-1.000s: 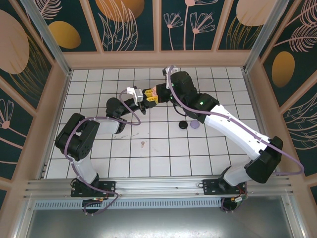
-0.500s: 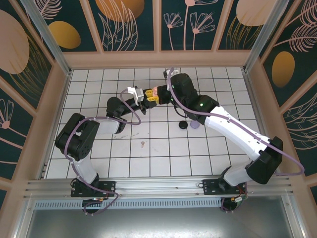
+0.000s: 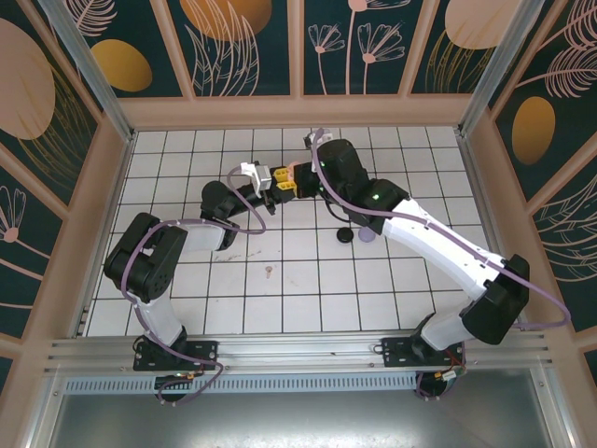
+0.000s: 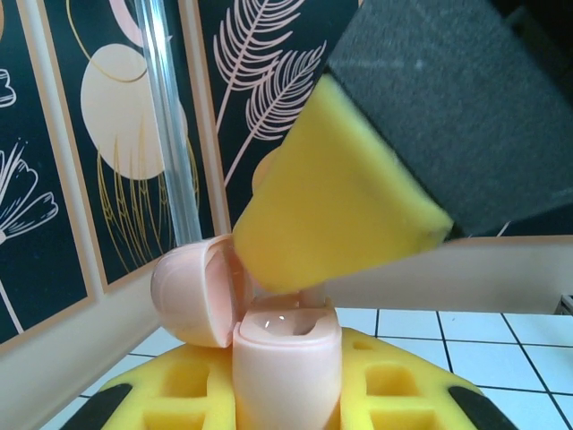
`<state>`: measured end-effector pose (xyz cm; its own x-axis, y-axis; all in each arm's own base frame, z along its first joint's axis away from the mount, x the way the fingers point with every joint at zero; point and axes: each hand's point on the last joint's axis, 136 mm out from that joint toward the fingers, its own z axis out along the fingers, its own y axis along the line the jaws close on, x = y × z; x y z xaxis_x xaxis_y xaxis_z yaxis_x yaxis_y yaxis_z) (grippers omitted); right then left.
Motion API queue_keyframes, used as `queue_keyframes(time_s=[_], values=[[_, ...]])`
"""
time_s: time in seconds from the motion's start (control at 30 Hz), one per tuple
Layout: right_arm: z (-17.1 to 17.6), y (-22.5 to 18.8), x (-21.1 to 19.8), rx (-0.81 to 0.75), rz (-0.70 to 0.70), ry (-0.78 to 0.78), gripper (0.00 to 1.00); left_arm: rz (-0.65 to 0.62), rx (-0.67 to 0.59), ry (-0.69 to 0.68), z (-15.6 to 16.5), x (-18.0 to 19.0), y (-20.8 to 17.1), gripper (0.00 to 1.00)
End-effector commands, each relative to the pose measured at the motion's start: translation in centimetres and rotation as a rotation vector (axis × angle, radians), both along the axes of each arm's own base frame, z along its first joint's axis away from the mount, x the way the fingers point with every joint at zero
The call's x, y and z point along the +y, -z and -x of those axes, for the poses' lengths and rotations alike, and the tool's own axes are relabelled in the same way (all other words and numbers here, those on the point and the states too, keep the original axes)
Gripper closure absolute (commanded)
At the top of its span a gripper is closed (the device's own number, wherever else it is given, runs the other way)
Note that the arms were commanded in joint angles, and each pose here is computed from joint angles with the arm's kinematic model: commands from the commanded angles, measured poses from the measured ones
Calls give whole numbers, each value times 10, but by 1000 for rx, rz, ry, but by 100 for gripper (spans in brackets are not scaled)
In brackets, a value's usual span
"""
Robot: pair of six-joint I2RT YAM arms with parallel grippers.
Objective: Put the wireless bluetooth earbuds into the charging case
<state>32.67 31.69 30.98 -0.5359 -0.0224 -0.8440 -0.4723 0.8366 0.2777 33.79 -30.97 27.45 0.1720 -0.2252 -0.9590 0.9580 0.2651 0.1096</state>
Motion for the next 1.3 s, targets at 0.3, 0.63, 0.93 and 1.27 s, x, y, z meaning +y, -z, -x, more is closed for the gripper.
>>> queue_keyframes(time_s=[0.3,0.63,0.93,1.27], values=[[-3,-16,1,-12,12,29,62,32,-66,-1,2,-1,-16,100],[7,-85,-35,-74,-184,71,33,52,-48,-30,0,3,-13,100],[24,-55,-47,17,-200,78,30,132,-37,-165,-12,20,-26,100],[53,45,-30,240,-177,82,32,257,-44,-433,-26,68,-50,100]])
